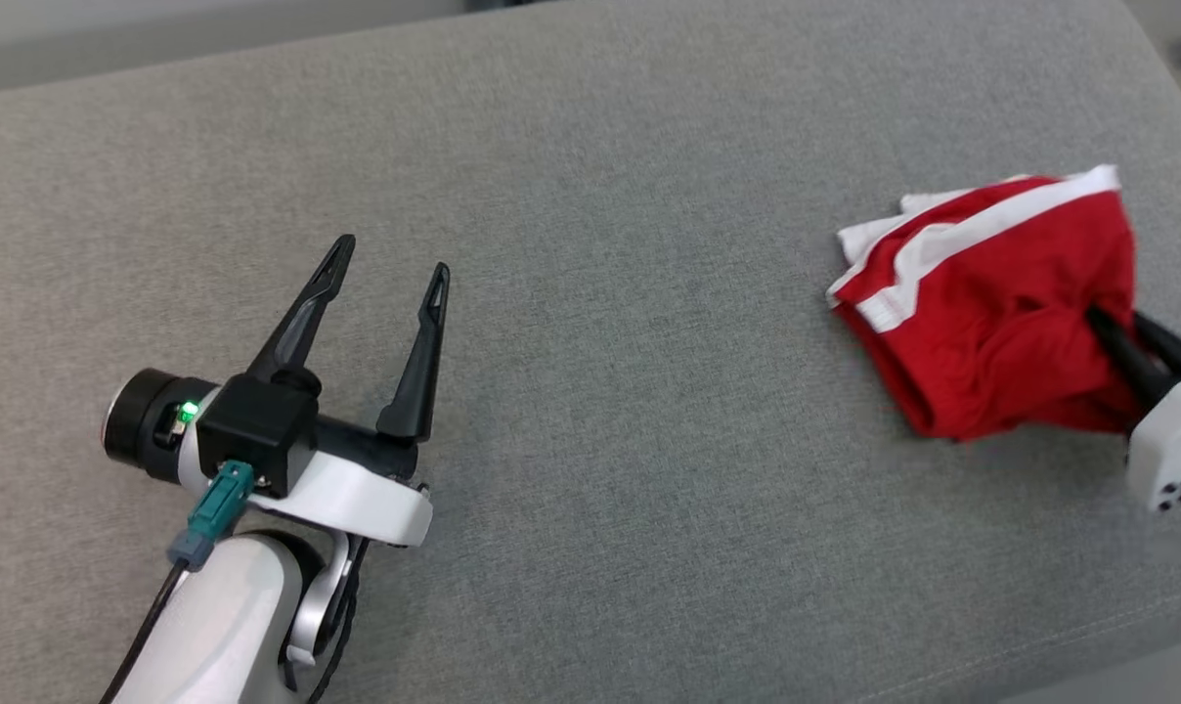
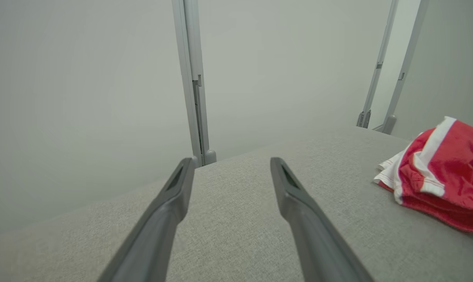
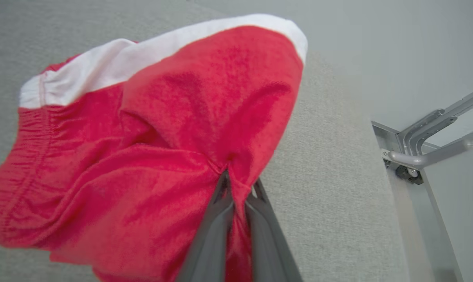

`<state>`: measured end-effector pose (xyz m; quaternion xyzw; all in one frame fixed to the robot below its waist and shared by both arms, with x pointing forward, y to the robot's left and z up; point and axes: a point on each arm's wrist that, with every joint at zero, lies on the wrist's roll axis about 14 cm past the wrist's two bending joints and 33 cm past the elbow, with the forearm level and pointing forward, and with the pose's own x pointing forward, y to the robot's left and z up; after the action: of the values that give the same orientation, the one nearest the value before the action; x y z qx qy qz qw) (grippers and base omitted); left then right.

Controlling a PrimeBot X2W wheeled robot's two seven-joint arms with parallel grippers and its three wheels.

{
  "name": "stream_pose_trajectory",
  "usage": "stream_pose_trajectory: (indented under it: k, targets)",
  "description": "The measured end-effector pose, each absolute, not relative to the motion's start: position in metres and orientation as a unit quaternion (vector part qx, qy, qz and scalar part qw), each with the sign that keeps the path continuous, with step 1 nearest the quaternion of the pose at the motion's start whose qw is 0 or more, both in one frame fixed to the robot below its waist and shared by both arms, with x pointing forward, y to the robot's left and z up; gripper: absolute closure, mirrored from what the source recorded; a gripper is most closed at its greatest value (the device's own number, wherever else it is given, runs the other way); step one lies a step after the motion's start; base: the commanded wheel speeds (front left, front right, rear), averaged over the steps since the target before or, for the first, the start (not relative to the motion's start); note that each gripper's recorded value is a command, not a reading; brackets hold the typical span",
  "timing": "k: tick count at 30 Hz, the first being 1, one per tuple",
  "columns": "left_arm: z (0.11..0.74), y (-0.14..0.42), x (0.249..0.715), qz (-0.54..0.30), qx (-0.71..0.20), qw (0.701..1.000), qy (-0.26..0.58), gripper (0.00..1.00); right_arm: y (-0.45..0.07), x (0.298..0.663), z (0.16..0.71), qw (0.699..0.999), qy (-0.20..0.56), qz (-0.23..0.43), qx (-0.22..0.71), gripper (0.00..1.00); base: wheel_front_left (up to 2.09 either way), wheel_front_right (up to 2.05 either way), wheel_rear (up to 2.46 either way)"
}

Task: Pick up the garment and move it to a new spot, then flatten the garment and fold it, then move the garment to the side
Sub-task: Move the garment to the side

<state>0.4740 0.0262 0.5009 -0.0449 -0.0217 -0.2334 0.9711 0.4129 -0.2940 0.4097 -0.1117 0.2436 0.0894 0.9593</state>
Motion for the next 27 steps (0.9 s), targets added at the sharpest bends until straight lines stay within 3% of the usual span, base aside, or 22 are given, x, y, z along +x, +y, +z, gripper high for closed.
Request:
stream_pose_trajectory:
  k: [11, 19, 20, 21, 24, 25, 26, 27]
  targets:
    - [0.491, -0.007, 0.498, -0.288, -0.052, 0.956, -0.027, 0.00, -0.408, 0.458, 0.428, 0.957, 0.230, -0.044, -0.169, 1.00, 0.00, 0.00, 0.00]
    - [0.477, 0.007, 0.507, -0.271, -0.046, 0.961, -0.021, 0.00, -0.431, 0.475, 0.407, 0.948, 0.255, -0.082, -0.172, 1.00, 0.00, 0.00, 0.00]
    - [0.476, 0.008, 0.507, -0.270, -0.046, 0.962, -0.020, 0.00, -0.432, 0.476, 0.404, 0.947, 0.258, -0.085, -0.171, 0.96, 0.00, 0.00, 0.00]
    - [0.474, 0.008, 0.508, -0.269, -0.046, 0.962, -0.019, 0.00, -0.433, 0.477, 0.402, 0.946, 0.260, -0.088, -0.170, 0.68, 0.00, 0.00, 0.00]
    - [0.471, 0.008, 0.508, -0.270, -0.046, 0.962, -0.016, 0.00, -0.430, 0.478, 0.399, 0.947, 0.261, -0.086, -0.168, 0.51, 0.00, 0.00, 0.00]
    - [0.471, 0.007, 0.509, -0.270, -0.046, 0.962, -0.015, 0.00, -0.430, 0.480, 0.401, 0.948, 0.257, -0.088, -0.167, 0.15, 0.00, 0.00, 0.00]
    - [0.470, 0.006, 0.509, -0.271, -0.047, 0.961, -0.015, 0.00, -0.431, 0.481, 0.404, 0.948, 0.255, -0.089, -0.170, 0.00, 0.00, 0.00, 0.00]
    - [0.470, 0.005, 0.509, -0.273, -0.048, 0.961, -0.015, 0.00, -0.433, 0.482, 0.408, 0.950, 0.248, -0.094, -0.168, 0.00, 0.00, 0.00, 0.00]
